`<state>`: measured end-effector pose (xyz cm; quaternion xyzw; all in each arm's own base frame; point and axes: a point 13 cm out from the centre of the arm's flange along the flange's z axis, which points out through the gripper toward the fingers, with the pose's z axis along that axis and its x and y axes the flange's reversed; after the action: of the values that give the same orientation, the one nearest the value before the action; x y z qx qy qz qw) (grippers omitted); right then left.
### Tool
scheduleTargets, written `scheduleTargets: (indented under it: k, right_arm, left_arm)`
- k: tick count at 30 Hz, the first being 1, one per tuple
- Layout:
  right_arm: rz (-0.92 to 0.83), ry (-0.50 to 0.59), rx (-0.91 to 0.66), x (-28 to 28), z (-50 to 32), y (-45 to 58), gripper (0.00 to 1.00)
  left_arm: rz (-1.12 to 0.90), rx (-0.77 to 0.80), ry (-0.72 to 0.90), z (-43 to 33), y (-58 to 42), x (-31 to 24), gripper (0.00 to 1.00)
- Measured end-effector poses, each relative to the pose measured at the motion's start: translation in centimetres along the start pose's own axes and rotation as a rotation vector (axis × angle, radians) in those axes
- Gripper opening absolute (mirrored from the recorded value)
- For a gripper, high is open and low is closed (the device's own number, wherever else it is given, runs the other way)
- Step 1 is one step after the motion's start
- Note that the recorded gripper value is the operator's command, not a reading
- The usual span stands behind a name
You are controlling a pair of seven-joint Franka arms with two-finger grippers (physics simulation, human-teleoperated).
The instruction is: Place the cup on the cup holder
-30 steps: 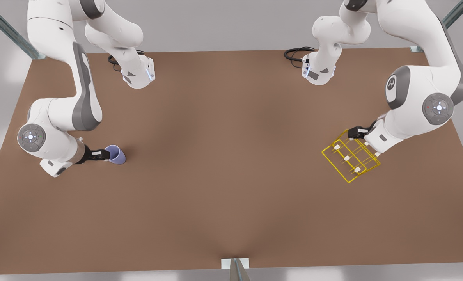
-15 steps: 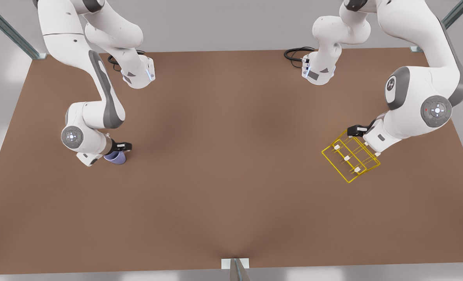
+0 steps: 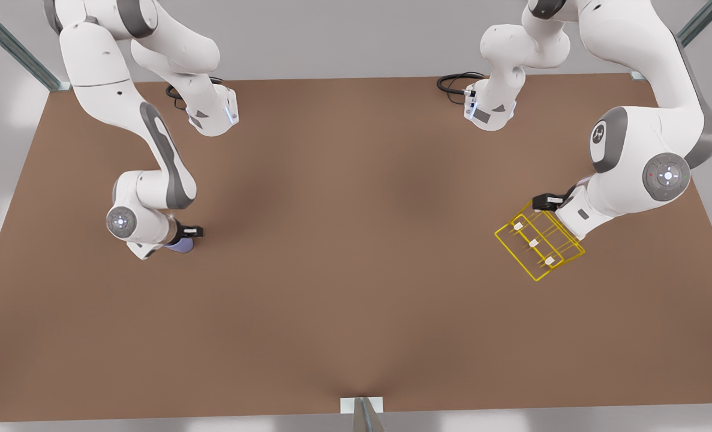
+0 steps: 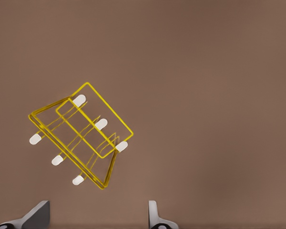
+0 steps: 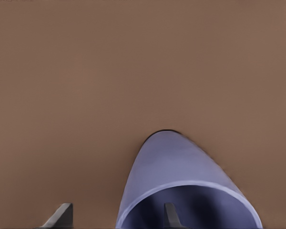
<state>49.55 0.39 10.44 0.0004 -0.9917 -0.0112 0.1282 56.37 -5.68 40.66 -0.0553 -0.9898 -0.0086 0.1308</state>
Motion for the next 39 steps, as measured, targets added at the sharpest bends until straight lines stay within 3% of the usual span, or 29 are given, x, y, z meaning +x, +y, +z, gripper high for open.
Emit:
scheduleTargets:
  k: [2, 10, 15, 20, 25, 32, 35, 39]
  right_arm:
    - [0.001, -0.002, -0.007, -0.2, 0.3, 0.0, 0.21]
    - [-0.012, -0.008, -0.008, -0.6, -0.1, 0.0, 0.21]
    - [0.022, -0.056, -0.054, -2.4, -5.3, 2.0, 0.21]
    - [0.076, -0.03, -0.345, -6.2, -8.1, 13.4, 0.21]
    - [0.12, 0.067, -0.774, -9.0, -9.0, 34.6, 0.21]
    - [0.167, 0.068, -1.197, -11.1, -17.4, 60.0, 0.21]
    - [0.242, 0.15, -1.288, -9.0, -17.2, 65.4, 0.21]
    - [0.322, 0.218, -1.239, -7.5, -12.1, 67.4, 0.21]
  left_arm:
    - [0.0, 0.0, 0.001, 0.0, 0.0, 0.0, 1.0]
    - [0.002, 0.0, 0.007, 0.3, 0.0, -0.1, 1.0]
    - [0.002, -0.001, 0.005, 0.2, 0.0, -0.1, 1.0]
    - [0.003, -0.001, 0.0, 0.0, 0.0, -0.1, 1.0]
    - [0.003, -0.002, -0.001, -0.1, 0.0, -0.1, 1.0]
    - [0.003, -0.002, 0.007, 0.1, -0.1, 0.0, 1.0]
    - [0.0, -0.005, 0.008, 0.1, 0.0, 0.0, 1.0]
    - [-0.007, -0.006, 0.01, 0.3, -0.1, -0.1, 1.0]
